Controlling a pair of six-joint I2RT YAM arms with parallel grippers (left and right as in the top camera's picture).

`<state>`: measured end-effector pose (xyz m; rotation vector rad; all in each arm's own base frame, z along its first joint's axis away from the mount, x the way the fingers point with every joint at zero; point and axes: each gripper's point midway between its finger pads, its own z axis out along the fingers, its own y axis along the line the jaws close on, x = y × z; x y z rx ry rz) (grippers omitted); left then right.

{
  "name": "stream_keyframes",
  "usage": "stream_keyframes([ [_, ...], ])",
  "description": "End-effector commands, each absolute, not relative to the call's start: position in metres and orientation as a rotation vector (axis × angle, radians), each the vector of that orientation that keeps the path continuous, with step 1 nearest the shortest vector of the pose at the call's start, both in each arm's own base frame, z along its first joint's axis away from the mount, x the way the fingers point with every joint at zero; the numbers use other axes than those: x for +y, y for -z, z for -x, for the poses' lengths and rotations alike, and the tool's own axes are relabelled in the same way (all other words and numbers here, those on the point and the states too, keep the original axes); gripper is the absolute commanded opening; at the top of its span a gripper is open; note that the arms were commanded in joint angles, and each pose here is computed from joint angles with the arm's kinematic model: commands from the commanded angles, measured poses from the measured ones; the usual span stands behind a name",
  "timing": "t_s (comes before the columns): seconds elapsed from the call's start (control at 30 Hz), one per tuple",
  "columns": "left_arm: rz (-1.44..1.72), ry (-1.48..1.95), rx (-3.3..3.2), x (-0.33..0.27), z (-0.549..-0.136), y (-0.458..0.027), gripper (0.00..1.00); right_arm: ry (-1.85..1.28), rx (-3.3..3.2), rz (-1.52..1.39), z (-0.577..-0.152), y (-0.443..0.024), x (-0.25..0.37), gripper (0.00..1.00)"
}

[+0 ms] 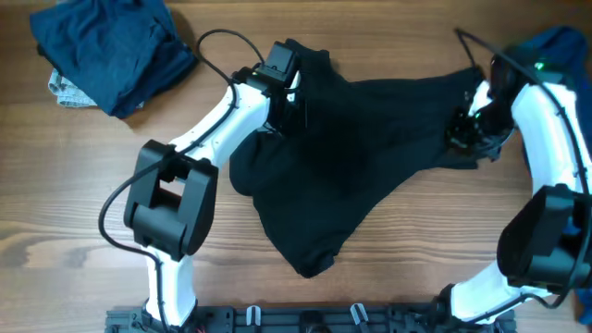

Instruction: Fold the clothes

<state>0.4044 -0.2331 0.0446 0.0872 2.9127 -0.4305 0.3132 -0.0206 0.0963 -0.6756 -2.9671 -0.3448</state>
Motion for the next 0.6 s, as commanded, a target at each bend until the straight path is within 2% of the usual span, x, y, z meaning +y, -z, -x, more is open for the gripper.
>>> stream_keyframes([
  [0.0, -0.094, 0.456, 2.936, -0.237, -0.407, -0.023, 0.04, 0.348, -2.982, 0.787, -0.315, -0.082, -0.031, 0.04],
  [0.3, -0.106, 0.554, 2.968, -0.250, -0.404, -0.003, 0.04, 0.258, -3.011, 1.058, -0.332, -0.069, -0.068, 0.04],
  [0.57, -0.111, 0.576, 2.935, -0.254, -0.412, -0.004, 0.04, 0.302, -2.894, 1.069, -0.327, -0.028, -0.060, 0.04],
])
